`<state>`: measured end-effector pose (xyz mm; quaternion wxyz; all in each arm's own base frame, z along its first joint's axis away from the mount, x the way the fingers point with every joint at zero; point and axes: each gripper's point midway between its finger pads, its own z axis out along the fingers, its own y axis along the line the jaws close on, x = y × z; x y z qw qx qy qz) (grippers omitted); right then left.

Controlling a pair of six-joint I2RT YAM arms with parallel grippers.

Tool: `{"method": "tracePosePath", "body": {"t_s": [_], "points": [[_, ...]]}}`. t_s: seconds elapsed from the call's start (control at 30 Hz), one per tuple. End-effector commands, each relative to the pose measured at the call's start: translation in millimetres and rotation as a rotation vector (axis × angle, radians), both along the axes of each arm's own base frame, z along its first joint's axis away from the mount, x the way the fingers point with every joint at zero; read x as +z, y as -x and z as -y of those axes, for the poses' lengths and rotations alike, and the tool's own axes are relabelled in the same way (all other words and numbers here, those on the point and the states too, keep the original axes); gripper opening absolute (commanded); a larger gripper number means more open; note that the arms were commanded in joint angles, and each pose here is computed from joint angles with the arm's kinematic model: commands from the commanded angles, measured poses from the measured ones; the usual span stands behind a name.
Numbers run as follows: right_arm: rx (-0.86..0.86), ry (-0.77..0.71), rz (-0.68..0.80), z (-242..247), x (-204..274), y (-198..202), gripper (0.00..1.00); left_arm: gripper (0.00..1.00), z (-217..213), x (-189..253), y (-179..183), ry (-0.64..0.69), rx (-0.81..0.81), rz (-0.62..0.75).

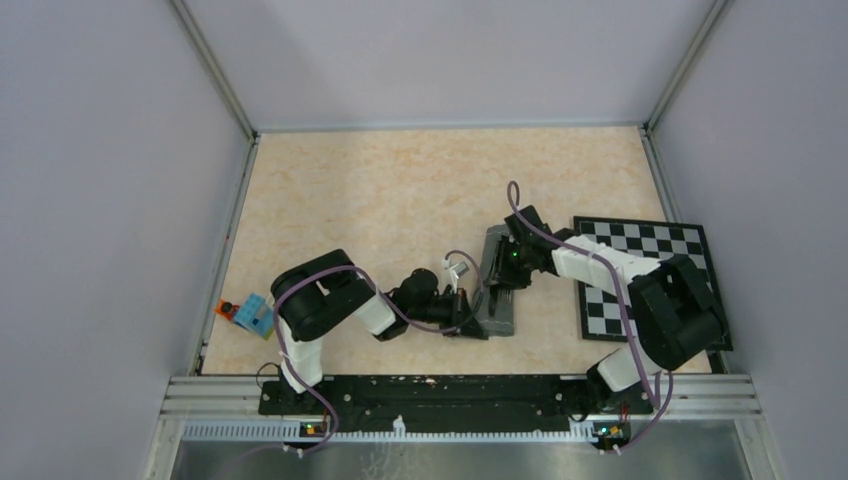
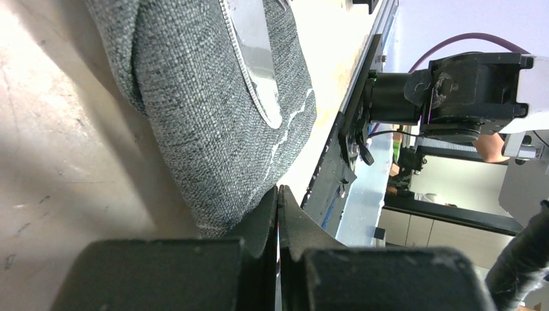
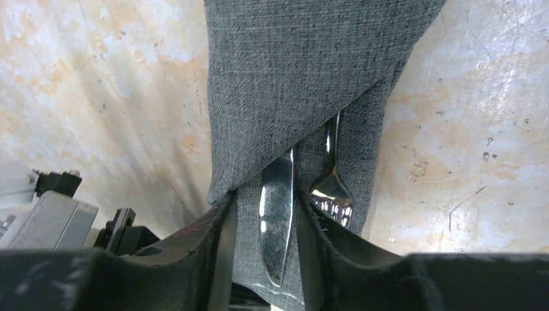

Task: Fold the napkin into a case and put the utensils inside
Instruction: Insert the knife into the folded napkin, then reset both arms

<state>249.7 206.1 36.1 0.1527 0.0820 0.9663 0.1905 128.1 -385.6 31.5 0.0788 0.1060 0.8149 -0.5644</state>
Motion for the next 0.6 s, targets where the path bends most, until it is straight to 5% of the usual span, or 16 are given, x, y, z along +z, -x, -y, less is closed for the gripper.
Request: {"method": "tracePosePath", "body": {"t_s": [0.0, 0.3, 0.4, 0.57], "points": [[0.021, -0.081, 0.102, -11.3, 36.2, -16.8, 0.40, 0.00, 0.4, 12.2, -0.5, 0.034, 0.009, 0.042], [0.175, -0.092, 0.226, -0.5, 101.3, 5.9, 0.46, 0.12, -5.9, 68.9, 1.3, 0.124, 0.007, 0.157], [0.265, -0.049, 0.379, 15.3, 150.5, 12.7, 0.47, 0.28, -11.1, 110.8, -3.2, 0.138, 0.010, 0.287], [0.267, -0.027, 0.737, 48.2, 272.2, 28.4, 0.65, 0.55, -35.4, 218.0, -40.7, 0.035, 0.136, 0.644]]}}
